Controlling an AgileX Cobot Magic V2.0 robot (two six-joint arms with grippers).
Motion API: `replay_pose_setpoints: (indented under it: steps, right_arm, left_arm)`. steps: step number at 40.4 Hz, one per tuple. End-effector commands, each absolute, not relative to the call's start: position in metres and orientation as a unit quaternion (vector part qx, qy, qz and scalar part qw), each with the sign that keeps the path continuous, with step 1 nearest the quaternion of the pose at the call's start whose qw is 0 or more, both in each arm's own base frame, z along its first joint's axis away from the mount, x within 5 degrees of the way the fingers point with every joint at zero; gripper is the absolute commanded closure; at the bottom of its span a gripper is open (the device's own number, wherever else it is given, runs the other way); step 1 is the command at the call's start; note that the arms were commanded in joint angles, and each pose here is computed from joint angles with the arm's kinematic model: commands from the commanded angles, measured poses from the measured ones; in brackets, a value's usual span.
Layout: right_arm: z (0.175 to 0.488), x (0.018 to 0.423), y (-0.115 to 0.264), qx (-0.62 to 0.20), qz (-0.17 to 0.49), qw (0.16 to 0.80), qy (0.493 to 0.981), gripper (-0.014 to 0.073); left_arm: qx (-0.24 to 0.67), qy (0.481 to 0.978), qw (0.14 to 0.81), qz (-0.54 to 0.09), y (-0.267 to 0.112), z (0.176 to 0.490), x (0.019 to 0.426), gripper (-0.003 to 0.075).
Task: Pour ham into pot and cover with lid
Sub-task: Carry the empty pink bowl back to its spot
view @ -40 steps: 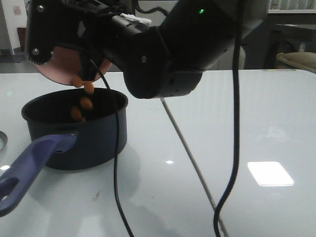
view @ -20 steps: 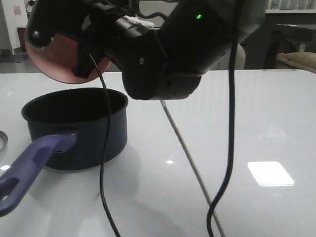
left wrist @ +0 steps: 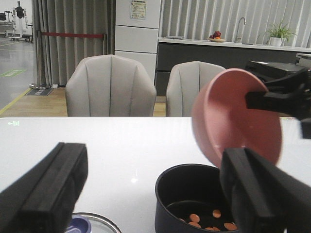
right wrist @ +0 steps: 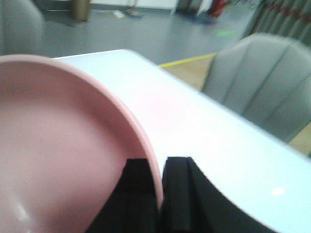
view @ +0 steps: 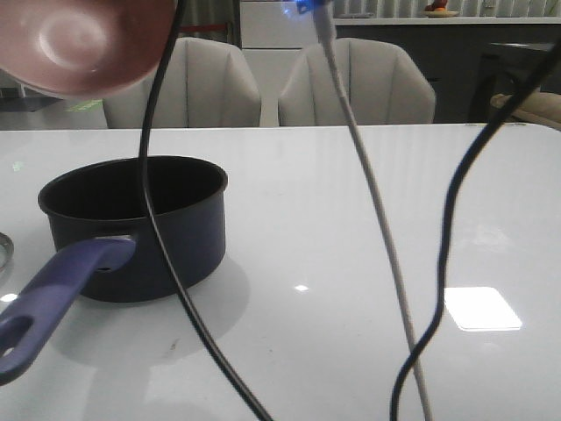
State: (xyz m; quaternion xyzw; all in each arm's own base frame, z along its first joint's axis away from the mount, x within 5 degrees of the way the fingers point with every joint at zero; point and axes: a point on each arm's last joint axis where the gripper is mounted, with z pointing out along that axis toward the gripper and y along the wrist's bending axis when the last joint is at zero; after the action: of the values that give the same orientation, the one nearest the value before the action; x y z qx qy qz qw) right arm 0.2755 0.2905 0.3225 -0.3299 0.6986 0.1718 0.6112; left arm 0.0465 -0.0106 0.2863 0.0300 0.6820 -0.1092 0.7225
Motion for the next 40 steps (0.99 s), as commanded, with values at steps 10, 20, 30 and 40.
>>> replay_pose_setpoints:
  steps: [10, 20, 30, 40]
  right_arm:
    - [0.381, 0.269, 0.219, -0.343, 0.241, 0.544, 0.727, 0.0461]
    - [0.378, 0.289, 0.148, -0.320, 0.176, 0.489, 0.793, 0.0460]
    - [0.349, 0.313, 0.089, -0.193, 0.111, 0.395, 0.891, 0.0460]
    - [0.306, 0.338, 0.067, -0.145, 0.106, 0.309, 0.934, 0.0460]
  left_arm:
    - [0.023, 0.647, 0.753, -0.117, -0.010, 0.302, 0.045, 0.0115]
    - [0.023, 0.647, 0.753, -0.117, -0.010, 0.302, 0.045, 0.0115]
    - [0.023, 0.647, 0.753, -0.117, -0.010, 0.302, 0.045, 0.0115]
    - [0.023, 0.647, 0.753, -0.117, -0.010, 0.302, 0.045, 0.0115]
